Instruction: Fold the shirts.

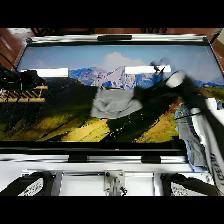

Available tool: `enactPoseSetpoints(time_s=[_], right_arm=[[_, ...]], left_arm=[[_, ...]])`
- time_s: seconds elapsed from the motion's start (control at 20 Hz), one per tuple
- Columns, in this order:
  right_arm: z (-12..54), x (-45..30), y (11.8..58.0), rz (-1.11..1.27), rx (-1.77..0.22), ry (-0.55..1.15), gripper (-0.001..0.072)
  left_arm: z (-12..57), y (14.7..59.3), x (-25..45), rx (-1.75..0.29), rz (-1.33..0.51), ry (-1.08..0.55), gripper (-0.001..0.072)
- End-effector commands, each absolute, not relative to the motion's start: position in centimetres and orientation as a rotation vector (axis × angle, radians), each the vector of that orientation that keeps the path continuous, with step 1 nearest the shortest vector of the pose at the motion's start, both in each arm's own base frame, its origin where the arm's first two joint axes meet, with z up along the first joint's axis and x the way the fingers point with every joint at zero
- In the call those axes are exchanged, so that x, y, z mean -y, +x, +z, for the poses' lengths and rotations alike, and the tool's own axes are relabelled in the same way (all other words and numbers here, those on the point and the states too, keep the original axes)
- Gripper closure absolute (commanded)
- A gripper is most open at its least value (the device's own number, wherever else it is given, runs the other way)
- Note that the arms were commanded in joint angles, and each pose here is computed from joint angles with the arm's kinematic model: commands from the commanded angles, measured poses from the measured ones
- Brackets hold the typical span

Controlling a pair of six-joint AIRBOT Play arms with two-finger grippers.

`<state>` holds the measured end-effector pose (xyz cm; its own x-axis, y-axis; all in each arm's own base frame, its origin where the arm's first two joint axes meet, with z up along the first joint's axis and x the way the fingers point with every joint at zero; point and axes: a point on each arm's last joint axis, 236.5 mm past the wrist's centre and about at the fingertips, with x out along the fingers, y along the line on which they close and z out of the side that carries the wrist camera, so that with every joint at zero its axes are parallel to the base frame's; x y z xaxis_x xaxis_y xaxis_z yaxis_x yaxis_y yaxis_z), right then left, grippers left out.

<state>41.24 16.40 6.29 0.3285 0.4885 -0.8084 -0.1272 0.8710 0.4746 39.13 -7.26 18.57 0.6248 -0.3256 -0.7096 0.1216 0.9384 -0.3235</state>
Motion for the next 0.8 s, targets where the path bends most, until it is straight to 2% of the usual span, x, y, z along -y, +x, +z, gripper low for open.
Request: enactPoseSetpoints(time_s=[0.0, 0.2, 0.45, 0.75], right_arm=[[16.2, -5.4, 41.2, 0.212, -1.008, 0.17, 0.0656], [23.3, 6.3, 39.0, -0.08, -0.85, 0.187, 0.0656], [25.9, 16.2, 36.2, -0.325, -0.757, 0.257, 0.0656], [23.9, 20.5, 29.7, -0.487, -0.896, 0.336, 0.0656]], left_arm=[[18.6, 39.1, 7.3, -0.86, -0.26, -0.255, 0.0677], [18.6, 39.1, 7.3, -0.86, -0.26, -0.256, 0.0677], [18.6, 39.1, 7.3, -0.86, -0.26, -0.256, 0.0677], [18.6, 39.1, 7.3, -0.861, -0.262, -0.255, 0.0677]])
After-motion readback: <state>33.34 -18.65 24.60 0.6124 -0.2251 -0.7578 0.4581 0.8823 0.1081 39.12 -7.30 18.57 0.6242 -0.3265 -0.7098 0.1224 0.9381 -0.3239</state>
